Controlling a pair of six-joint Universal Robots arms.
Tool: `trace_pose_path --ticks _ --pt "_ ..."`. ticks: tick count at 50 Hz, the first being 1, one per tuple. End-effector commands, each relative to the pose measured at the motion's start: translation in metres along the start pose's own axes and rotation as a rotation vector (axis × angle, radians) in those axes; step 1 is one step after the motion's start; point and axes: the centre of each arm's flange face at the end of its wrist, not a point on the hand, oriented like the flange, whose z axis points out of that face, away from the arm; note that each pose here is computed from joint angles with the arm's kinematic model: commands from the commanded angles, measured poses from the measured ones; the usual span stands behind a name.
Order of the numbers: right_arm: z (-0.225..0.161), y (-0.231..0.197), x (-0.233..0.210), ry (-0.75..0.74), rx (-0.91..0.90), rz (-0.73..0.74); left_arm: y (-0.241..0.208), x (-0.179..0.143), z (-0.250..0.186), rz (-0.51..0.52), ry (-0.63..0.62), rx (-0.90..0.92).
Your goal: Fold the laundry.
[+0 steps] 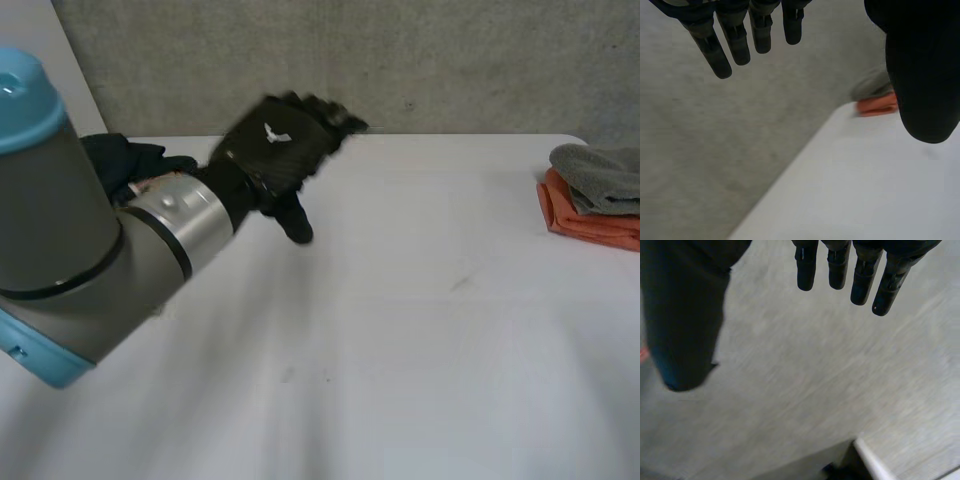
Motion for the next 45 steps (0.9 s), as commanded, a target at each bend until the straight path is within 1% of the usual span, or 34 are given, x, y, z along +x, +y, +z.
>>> trace_pose_path --ticks 1,2,3,5,6,7,9,10,11,14,15,17,18,21,22,26,29,30,33,34,36,37,40,41,44,45 --pt "-0.054 -0.113 -0.038 -0.097 0.374 0.29 -0.006 -0.068 0.009 0.042 -0.336 0.077" --pt "-0.073 -0.127 -0.049 -0.169 0.44 0.353 -0.005 -0.08 0.009 0.047 -0.378 0.081" --pt "-0.083 -0.133 -0.058 -0.219 0.469 0.381 -0.001 -0.106 0.01 0.061 -0.459 0.081" --pt "-0.107 -0.145 -0.079 -0.329 0.524 0.427 0.01 -0.133 0.008 0.068 -0.525 0.052" --pt "-0.135 -0.154 -0.105 -0.455 0.569 0.458 0.016 -0.146 0.006 0.073 -0.553 0.035" --pt "-0.151 -0.158 -0.119 -0.527 0.588 0.466 0.035 -0.171 0.004 0.075 -0.606 -0.008" --pt "-0.179 -0.162 -0.142 -0.64 0.604 0.476 0.059 -0.193 0.004 0.071 -0.639 -0.06" --pt "-0.205 -0.161 -0.161 -0.74 0.597 0.478 0.071 -0.203 0.003 0.07 -0.653 -0.086" --pt "-0.215 -0.158 -0.169 -0.78 0.586 0.476 0.094 -0.225 0.003 0.077 -0.674 -0.128" --pt "-0.242 -0.142 -0.187 -0.859 0.511 0.449 0.132 -0.252 0.002 0.09 -0.686 -0.199" --pt "-0.246 -0.137 -0.19 -0.873 0.489 0.438 0.16 -0.266 0.002 0.104 -0.673 -0.249" --pt "-0.259 -0.12 -0.203 -0.925 0.414 0.395 0.184 -0.276 0.001 0.12 -0.661 -0.294" --pt "-0.264 -0.116 -0.208 -0.943 0.395 0.382 0.207 -0.284 0.001 0.149 -0.645 -0.339" --pt "-0.278 -0.102 -0.223 -1.003 0.346 0.322 0.237 -0.291 0.001 0.189 -0.619 -0.402" --pt "-0.278 -0.097 -0.225 -1.008 0.332 0.306 0.255 -0.296 0.001 0.215 -0.614 -0.436" --pt "-0.281 -0.085 -0.229 -1.018 0.291 0.245 0.283 -0.3 0.004 0.24 -0.603 -0.48" --pt "-0.282 -0.082 -0.229 -1.01 0.277 0.217 0.284 -0.298 0.006 0.236 -0.601 -0.481" --pt "-0.282 -0.082 -0.229 -1.008 0.271 0.215 0.281 -0.293 0.01 0.231 -0.595 -0.468" --pt "-0.282 -0.08 -0.229 -1.0 0.257 0.213 0.26 -0.288 0.016 0.215 -0.603 -0.422" --pt "-0.282 -0.08 -0.229 -1.0 0.254 0.214 0.233 -0.286 0.021 0.201 -0.622 -0.358" --pt "-0.282 -0.08 -0.228 -0.998 0.254 0.218 0.205 -0.283 0.023 0.18 -0.641 -0.283" --pt "-0.282 -0.082 -0.227 -0.995 0.258 0.219 0.18 -0.279 0.024 0.158 -0.654 -0.207" --pt "-0.282 -0.082 -0.226 -0.991 0.258 0.22 0.149 -0.268 0.026 0.139 -0.66 -0.1" --pt "-0.282 -0.083 -0.226 -0.991 0.259 0.221 0.129 -0.257 0.028 0.127 -0.649 -0.036" --pt "-0.28 -0.083 -0.224 -0.983 0.258 0.221 0.093 -0.233 0.031 0.115 -0.61 0.058" --pt "-0.277 -0.083 -0.222 -0.966 0.255 0.22 0.077 -0.212 0.033 0.097 -0.565 0.084"
